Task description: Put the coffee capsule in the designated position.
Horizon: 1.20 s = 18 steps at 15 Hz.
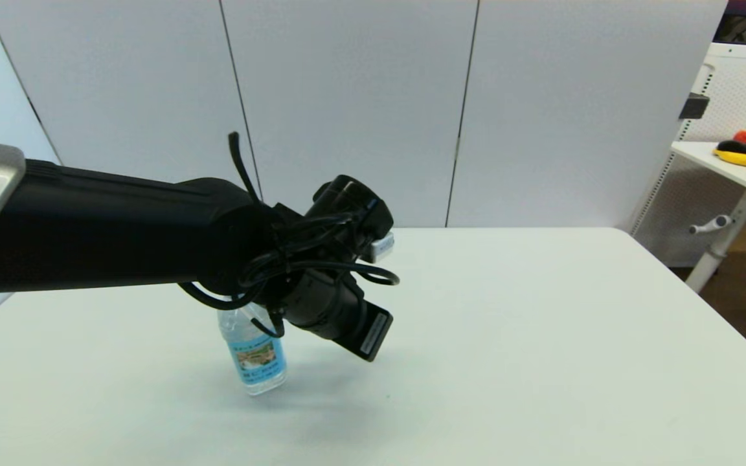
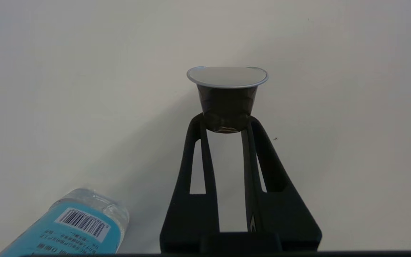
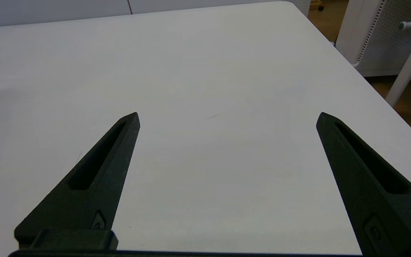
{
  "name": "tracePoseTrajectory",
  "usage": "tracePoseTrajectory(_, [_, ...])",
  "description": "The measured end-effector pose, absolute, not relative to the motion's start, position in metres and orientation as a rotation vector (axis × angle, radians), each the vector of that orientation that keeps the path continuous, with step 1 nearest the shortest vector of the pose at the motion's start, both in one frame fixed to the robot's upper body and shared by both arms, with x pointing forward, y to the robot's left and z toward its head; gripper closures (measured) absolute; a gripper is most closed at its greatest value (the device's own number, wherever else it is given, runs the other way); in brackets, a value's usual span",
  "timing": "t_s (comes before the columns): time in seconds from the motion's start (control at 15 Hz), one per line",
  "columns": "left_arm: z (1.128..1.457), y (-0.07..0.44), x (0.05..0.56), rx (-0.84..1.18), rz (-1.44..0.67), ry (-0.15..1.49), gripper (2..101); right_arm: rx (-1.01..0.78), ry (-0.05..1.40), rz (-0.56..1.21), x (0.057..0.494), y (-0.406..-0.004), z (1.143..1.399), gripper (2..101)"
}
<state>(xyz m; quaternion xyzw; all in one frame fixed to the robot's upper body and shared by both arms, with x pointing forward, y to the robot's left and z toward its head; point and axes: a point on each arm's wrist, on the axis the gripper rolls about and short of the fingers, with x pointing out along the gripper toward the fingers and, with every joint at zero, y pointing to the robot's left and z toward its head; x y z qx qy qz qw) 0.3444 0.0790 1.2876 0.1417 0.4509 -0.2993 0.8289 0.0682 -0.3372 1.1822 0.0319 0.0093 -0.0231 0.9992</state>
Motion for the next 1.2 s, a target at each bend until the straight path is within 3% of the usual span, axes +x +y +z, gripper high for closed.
tracePoseTrajectory(0.67, [1.273,0.072,0.35,0.316,-0.626,1.004,88.7,0.065,0.018,-0.047,0.068,-0.337,1.182,4.3])
tracePoseTrajectory(0.73, [1.271,0.071,0.35,0.316,-0.625,1.008,85.5,0.065,0.019,-0.047,0.068,-0.337,1.182,4.3])
tracePoseTrajectory(1.0, [1.265,0.07,0.352,0.315,-0.615,1.031,53.5,0.064,0.019,-0.047,0.068,-0.337,1.182,4.3])
tracePoseTrajectory(1.2, [1.265,0.068,0.353,0.315,-0.615,1.029,38.2,0.064,0.019,-0.047,0.068,-0.337,1.182,4.3])
